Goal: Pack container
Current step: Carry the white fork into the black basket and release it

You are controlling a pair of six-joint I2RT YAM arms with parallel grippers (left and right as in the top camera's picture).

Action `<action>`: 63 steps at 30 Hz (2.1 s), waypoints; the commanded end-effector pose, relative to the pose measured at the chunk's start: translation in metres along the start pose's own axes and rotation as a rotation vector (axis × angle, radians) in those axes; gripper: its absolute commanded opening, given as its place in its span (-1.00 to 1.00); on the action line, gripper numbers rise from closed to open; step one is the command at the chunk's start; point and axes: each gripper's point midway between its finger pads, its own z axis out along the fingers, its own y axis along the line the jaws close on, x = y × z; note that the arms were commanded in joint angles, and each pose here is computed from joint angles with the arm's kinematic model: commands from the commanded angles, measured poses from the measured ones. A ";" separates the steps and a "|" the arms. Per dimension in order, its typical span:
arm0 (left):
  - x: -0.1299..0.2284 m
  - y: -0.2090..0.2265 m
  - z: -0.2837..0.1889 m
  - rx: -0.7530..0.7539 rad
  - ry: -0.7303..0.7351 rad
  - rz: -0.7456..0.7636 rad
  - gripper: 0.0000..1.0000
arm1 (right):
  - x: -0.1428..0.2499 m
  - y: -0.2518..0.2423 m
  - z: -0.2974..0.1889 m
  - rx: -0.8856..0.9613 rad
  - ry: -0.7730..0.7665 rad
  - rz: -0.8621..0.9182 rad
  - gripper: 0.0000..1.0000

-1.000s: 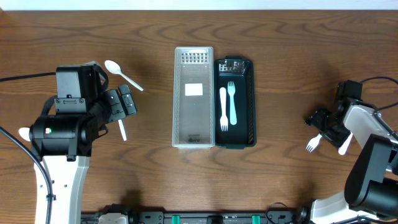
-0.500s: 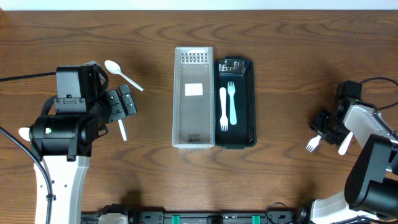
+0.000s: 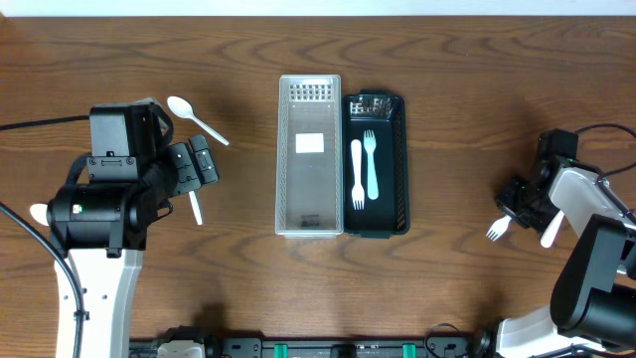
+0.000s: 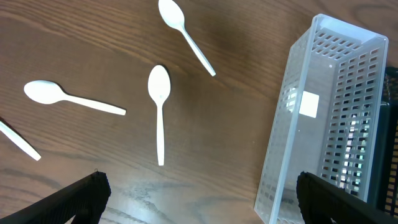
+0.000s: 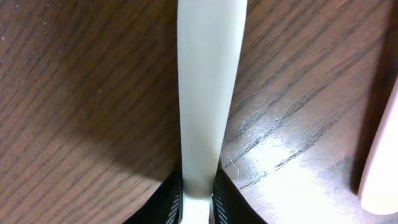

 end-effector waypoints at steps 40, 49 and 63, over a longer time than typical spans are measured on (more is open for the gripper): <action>-0.006 0.000 -0.005 -0.004 -0.022 0.013 0.96 | 0.124 0.247 -0.099 -0.270 -0.081 -0.735 -0.87; -0.006 0.000 -0.005 -0.004 -0.022 0.013 0.96 | 0.120 0.254 -0.110 -0.305 -0.108 -0.755 -0.14; -0.006 0.000 -0.005 -0.004 -0.022 0.014 0.96 | -0.022 0.118 -0.178 -0.102 -0.272 -0.178 0.52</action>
